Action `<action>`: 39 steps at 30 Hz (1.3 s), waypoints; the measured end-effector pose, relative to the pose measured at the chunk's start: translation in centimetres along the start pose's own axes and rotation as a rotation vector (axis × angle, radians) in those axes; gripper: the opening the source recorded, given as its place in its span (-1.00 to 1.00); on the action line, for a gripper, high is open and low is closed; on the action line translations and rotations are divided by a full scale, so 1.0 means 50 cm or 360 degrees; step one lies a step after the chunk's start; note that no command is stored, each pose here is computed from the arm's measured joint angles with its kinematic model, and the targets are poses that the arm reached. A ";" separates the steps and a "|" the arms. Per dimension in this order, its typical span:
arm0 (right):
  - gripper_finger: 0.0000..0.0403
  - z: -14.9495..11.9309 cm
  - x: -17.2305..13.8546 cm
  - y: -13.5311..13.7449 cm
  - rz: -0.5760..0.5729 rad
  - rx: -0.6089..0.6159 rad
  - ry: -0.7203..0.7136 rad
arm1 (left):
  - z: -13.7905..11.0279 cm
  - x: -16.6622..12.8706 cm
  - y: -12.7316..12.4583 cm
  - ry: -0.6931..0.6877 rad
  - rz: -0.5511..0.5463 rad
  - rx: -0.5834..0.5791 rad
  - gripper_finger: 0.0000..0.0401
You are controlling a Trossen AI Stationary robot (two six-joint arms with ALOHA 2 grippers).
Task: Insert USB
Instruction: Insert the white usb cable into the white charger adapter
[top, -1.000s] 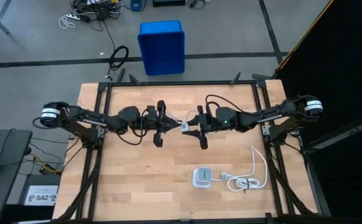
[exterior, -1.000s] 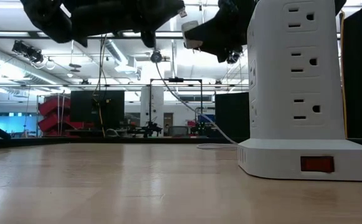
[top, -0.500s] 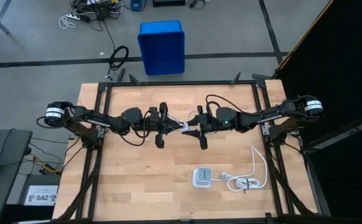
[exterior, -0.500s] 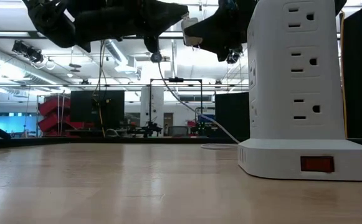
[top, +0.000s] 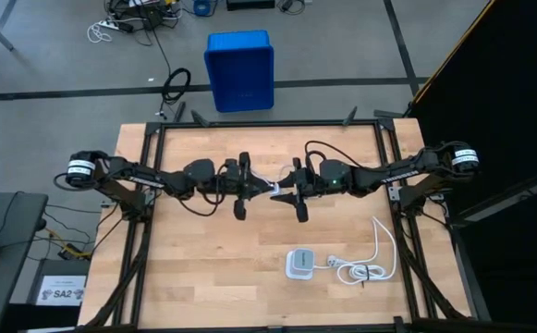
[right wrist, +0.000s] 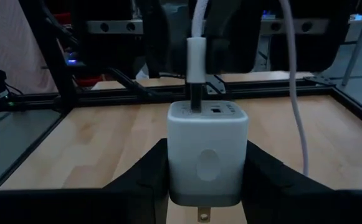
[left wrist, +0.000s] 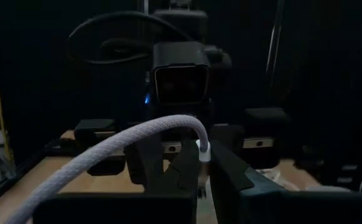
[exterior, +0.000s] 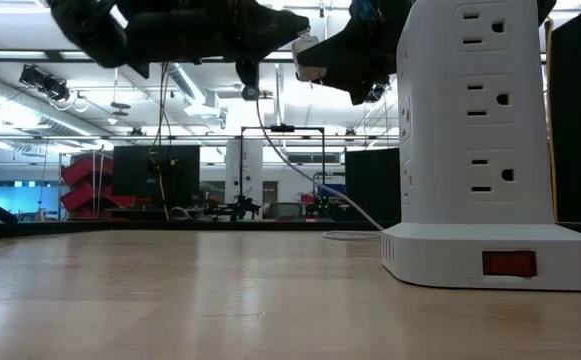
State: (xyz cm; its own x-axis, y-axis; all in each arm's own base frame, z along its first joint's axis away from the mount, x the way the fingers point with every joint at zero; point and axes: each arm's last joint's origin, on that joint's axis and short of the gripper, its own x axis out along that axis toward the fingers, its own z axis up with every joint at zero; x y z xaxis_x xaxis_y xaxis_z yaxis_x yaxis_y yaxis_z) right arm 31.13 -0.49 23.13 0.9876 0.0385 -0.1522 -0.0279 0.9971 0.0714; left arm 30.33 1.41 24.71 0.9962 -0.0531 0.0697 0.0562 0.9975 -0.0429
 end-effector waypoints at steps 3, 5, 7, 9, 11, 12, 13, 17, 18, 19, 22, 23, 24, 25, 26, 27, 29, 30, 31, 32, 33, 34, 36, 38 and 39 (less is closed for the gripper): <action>-0.45 -0.003 0.000 0.000 -0.0004 0.0001 0.0017 | 0.012 0.014 0.001 0.0095 0.0009 0.0040 -1.00; -0.45 -0.004 0.000 -0.001 -0.0022 0.0001 0.0027 | 0.016 0.019 0.002 0.0143 0.0015 0.0061 -1.00; -0.45 -0.005 0.000 -0.001 -0.0025 0.0001 0.0035 | 0.016 0.020 0.002 0.0155 0.0017 0.0061 -1.00; -0.45 -0.006 0.000 -0.001 -0.0028 0.0001 0.0040 | 0.015 0.020 0.002 0.0166 0.0029 0.0061 -1.00; -0.45 -0.006 0.000 -0.001 -0.0032 0.0001 0.0039 | 0.014 0.020 0.003 0.0174 0.0038 0.0060 -1.00; -0.45 -0.006 0.000 -0.001 -0.0033 0.0000 0.0041 | 0.013 0.020 0.003 0.0179 0.0038 0.0060 -1.00; -0.45 -0.006 0.000 -0.001 -0.0033 0.0000 0.0045 | 0.013 0.020 0.003 0.0181 0.0037 0.0058 -1.00; -0.45 -0.007 0.000 -0.001 -0.0031 -0.0001 0.0049 | 0.017 0.015 0.001 0.0198 0.0016 0.0054 -1.00; -0.45 -0.006 0.000 -0.001 -0.0029 -0.0001 0.0043 | 0.020 0.012 0.000 0.0198 0.0008 0.0054 -1.00; -0.45 -0.005 0.000 -0.001 -0.0028 -0.0002 0.0035 | 0.025 0.008 -0.001 0.0197 0.0000 0.0053 -1.00; -0.45 -0.003 0.000 -0.001 -0.0029 -0.0003 0.0023 | 0.032 0.000 -0.002 0.0220 -0.0009 0.0052 -1.00; -0.45 -0.003 0.000 -0.001 -0.0030 -0.0003 0.0022 | 0.032 -0.001 -0.003 0.0229 -0.0010 0.0051 -1.00; -0.45 -0.003 0.000 -0.001 -0.0030 -0.0003 0.0021 | 0.032 -0.001 -0.003 0.0229 -0.0011 0.0050 -1.00; -0.45 -0.003 0.000 -0.001 -0.0030 -0.0003 0.0022 | 0.032 -0.001 -0.003 0.0230 -0.0013 0.0049 -1.00; -0.45 -0.003 0.000 -0.001 -0.0029 -0.0003 0.0023 | 0.030 0.000 -0.003 0.0233 -0.0013 0.0048 -1.00; -0.45 -0.003 0.000 -0.001 -0.0029 -0.0003 0.0023 | 0.028 0.001 -0.003 0.0236 -0.0015 0.0045 -1.00; -0.45 -0.004 0.000 -0.001 -0.0025 -0.0004 0.0026 | 0.026 0.002 -0.005 0.0240 -0.0020 0.0043 -1.00; -0.45 -0.004 0.000 -0.001 -0.0021 -0.0004 0.0027 | 0.025 0.002 -0.007 0.0240 -0.0023 0.0043 -1.00; -0.45 -0.004 0.000 0.000 -0.0018 -0.0004 0.0026 | 0.023 0.001 -0.008 0.0241 -0.0024 0.0043 -1.00; -0.45 -0.004 0.000 0.000 -0.0018 -0.0004 0.0025 | 0.021 0.000 -0.008 0.0243 -0.0020 0.0044 -1.00; -0.45 -0.004 0.000 0.000 -0.0018 -0.0003 0.0026 | 0.018 -0.001 -0.008 0.0246 -0.0014 0.0045 -1.00; -0.45 -0.004 0.000 0.000 -0.0019 0.0001 0.0026 | 0.017 -0.002 -0.008 0.0246 -0.0007 0.0046 -1.00; -0.45 -0.004 0.000 0.000 -0.0020 0.0006 0.0026 | 0.017 -0.002 -0.008 0.0241 -0.0005 0.0046 -1.00; -0.45 -0.004 0.000 0.001 -0.0016 0.0006 0.0026 | 0.018 -0.002 -0.008 0.0236 -0.0006 0.0047 -1.00; -0.45 -0.004 0.000 0.002 -0.0014 0.0007 0.0025 | 0.018 -0.001 -0.008 0.0234 -0.0006 0.0047 -1.00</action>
State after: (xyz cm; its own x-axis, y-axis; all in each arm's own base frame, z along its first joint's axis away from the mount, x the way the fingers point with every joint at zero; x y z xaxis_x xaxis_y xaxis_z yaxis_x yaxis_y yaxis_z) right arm 31.11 -0.36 22.94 0.9852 0.0310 -0.1686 -0.0187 0.9971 0.0742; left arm 30.19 1.07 25.60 0.9952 -0.0608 -0.0770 0.0599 0.9981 -0.0133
